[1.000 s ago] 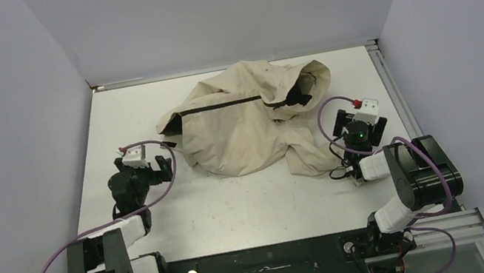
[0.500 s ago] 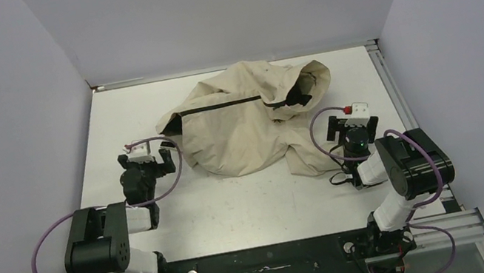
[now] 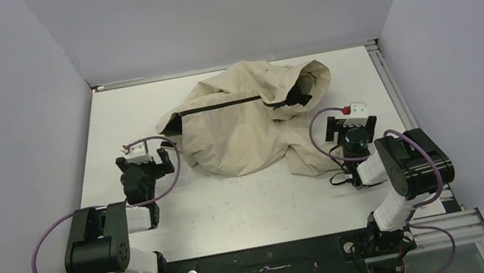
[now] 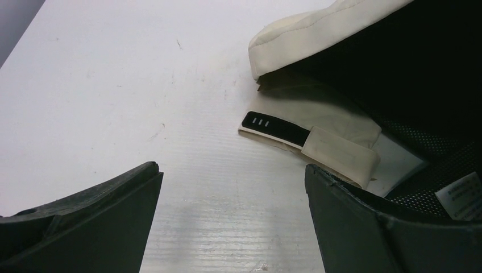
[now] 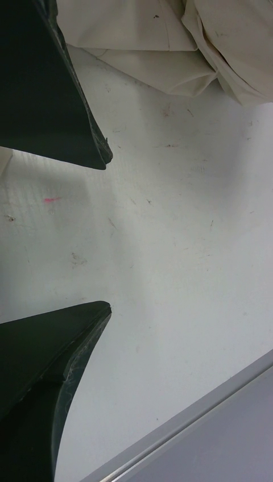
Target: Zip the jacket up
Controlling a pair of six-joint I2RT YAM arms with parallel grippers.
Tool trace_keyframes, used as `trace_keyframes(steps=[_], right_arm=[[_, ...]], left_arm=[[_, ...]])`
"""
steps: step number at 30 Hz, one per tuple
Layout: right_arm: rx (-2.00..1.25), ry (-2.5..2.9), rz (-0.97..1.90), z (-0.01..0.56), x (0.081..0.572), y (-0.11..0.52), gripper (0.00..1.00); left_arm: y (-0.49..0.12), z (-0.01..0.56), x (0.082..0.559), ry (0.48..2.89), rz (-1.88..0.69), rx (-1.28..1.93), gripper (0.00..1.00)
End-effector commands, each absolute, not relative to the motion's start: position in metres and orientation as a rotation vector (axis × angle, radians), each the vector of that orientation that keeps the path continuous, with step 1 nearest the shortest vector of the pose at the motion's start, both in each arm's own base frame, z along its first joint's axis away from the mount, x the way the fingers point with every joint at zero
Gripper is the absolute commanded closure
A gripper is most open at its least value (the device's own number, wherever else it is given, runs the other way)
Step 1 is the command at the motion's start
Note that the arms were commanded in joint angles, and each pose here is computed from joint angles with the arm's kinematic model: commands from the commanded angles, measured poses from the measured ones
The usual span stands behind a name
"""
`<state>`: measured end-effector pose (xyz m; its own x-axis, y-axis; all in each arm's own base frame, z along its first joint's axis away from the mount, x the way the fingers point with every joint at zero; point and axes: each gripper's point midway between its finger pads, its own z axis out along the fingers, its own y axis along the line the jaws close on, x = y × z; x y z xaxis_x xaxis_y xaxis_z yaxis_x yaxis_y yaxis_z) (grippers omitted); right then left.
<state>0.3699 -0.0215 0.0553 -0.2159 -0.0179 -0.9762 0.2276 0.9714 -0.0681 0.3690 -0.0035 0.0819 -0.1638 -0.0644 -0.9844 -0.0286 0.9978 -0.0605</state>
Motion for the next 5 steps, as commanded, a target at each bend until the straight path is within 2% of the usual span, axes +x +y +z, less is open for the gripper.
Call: trace_keyframes(steps=[1, 5], right_arm=[[0.151, 1.713, -0.208, 0.0727, 0.377, -0.0203, 0.1], [0.151, 1.712, -0.208, 0.0729, 0.3771, -0.0203, 0.1]], left_arm=[[-0.0017, 0.0971, 0.3806, 1.69, -0.03, -0.089, 0.04], [-0.0014, 0.0981, 0.3799, 1.687, -0.028, -0.089, 0.04]])
